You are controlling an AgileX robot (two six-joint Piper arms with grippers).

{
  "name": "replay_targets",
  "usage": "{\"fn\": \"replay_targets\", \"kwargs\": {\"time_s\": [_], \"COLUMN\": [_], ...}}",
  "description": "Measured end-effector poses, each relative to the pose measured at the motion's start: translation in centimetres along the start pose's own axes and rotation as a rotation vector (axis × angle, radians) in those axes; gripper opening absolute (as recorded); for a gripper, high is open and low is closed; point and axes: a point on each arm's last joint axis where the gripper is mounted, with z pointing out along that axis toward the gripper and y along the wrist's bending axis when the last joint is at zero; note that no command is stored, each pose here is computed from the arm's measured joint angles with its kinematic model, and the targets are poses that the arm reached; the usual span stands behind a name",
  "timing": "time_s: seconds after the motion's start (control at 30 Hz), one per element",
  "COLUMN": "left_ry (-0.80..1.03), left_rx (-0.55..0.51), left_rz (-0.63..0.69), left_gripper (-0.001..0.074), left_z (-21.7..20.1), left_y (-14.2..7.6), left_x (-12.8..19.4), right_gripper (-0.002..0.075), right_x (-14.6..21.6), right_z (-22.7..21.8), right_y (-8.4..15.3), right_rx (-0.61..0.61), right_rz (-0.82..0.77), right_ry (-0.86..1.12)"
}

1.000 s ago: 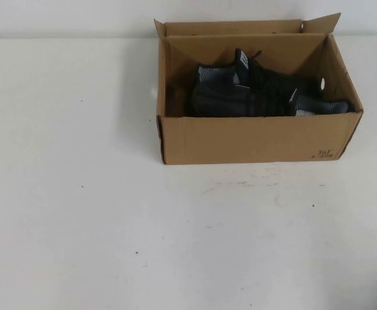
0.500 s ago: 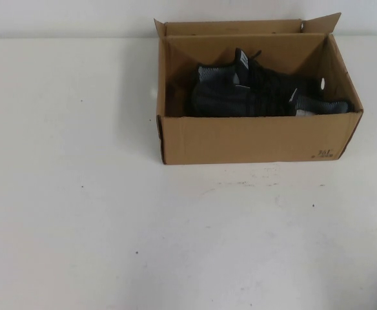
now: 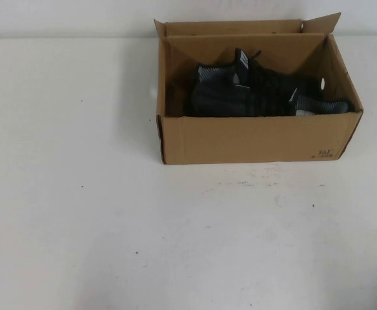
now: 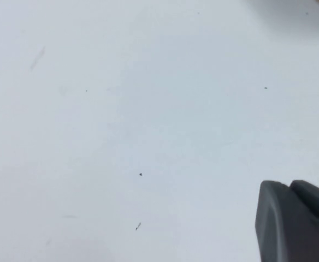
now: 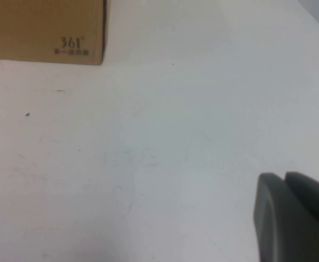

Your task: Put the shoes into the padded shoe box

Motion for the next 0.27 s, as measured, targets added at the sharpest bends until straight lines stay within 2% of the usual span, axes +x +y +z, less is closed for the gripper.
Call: {"fn": "replay_targets", "kwargs": {"time_s": [0.27], "left_ry": [0.002], "left_rx": [0.000], "left_rz": [0.002], "left_gripper": [-0.0003], "left_z": [0.00], "left_y": [0.00], "left_x": [0.02], "right_gripper": [-0.0009], "right_x": [0.00], "right_z": [0.00], "right_y": [0.00], "right_rx": [0.000], "right_rz": [0.000], "right_ry": [0.000]}}
